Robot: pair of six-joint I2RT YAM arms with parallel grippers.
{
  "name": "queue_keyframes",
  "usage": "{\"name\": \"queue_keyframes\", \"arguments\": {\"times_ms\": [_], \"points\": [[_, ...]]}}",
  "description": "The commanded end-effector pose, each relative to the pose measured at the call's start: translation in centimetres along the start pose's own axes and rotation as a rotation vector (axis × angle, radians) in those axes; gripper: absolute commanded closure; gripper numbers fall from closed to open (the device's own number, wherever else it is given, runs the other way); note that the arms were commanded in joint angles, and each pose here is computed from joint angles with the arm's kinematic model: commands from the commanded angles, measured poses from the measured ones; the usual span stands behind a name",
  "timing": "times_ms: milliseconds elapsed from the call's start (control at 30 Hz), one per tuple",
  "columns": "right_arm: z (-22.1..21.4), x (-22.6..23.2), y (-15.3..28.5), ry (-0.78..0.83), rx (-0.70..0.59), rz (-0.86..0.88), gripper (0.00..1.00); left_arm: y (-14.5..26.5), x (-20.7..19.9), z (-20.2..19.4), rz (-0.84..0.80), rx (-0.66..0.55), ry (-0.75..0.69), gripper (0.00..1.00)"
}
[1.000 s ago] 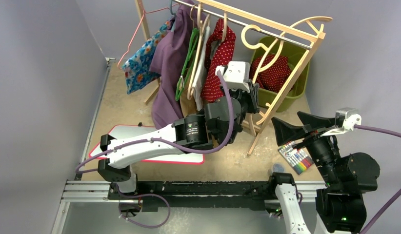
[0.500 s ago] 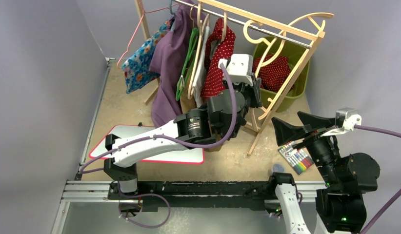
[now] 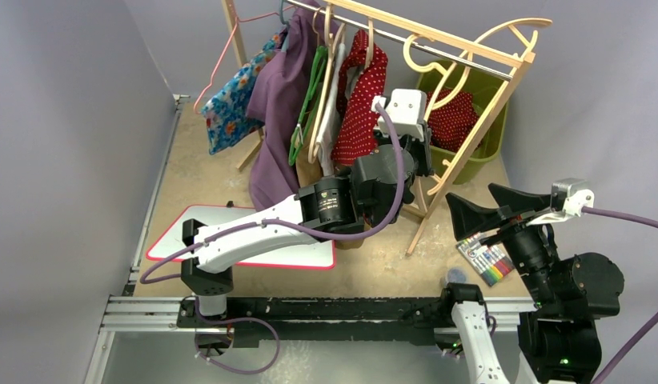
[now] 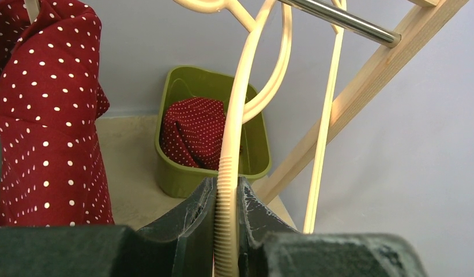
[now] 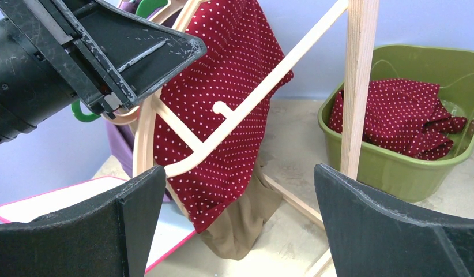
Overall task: Remove the skirt from the hanger
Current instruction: Place the hanger at the clothesline, then adjust the hanger on the clothesline.
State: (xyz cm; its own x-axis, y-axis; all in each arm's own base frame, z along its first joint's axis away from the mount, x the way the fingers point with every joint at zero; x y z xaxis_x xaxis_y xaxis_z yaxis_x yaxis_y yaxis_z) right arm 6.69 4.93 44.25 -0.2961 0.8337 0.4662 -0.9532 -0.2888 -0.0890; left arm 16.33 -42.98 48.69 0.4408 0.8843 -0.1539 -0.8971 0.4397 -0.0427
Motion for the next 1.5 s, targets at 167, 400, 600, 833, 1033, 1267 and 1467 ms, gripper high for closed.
{"name": "queue_keyframes", "arguments": {"times_ms": [167, 400, 600, 833, 1033, 1267, 1467], "points": [[0.9, 0.6, 0.3, 0.022, -0.050, 0.022, 0.01, 1.3, -0.3, 0.7, -0.091, -0.004, -0.003, 0.80], [1.0, 0.6, 0.2, 0.020, -0.048, 0.025, 0.01, 1.8, 0.4, 1.0, -0.095, -0.004, -0.002, 0.70], [1.1, 0.7, 0.2, 0.021, -0.049, 0.027, 0.01, 2.5, 1.2, 1.2, -0.107, 0.001, -0.007, 0.63], [1.2, 0.8, 0.1, 0.021, -0.047, 0.030, 0.01, 2.6, 1.0, 0.9, -0.144, 0.010, -0.019, 0.45], [2.5, 1.5, 1.2, 0.043, -0.094, 0.017, 0.01, 0.3, 1.4, 0.6, -0.221, 0.031, 0.040, 0.19], [2.8, 2.0, 2.2, 0.043, -0.128, 0.014, 0.01, -1.0, 0.5, 1.8, -0.367, -0.018, 0.051, 0.01], [2.8, 2.2, 2.7, 0.038, -0.145, 0.023, 0.01, -1.8, -0.8, 2.2, -0.440, -0.052, 0.028, 0.00]]}}
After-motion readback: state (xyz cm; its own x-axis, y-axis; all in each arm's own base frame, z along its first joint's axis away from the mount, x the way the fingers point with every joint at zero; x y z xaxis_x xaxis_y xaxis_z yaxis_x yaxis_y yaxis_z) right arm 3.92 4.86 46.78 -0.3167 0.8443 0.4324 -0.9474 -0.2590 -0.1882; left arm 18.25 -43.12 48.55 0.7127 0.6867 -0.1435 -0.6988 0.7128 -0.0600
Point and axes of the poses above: each gripper's point midway between its finger pads, its own y axis back along the fingers, its own x axis along the line the jaws close on, z = x × y, the point moved 6 cm from there along y, back along the fingers, and after that the axes turned 12 degrees about -y, right-handed, at the moved point
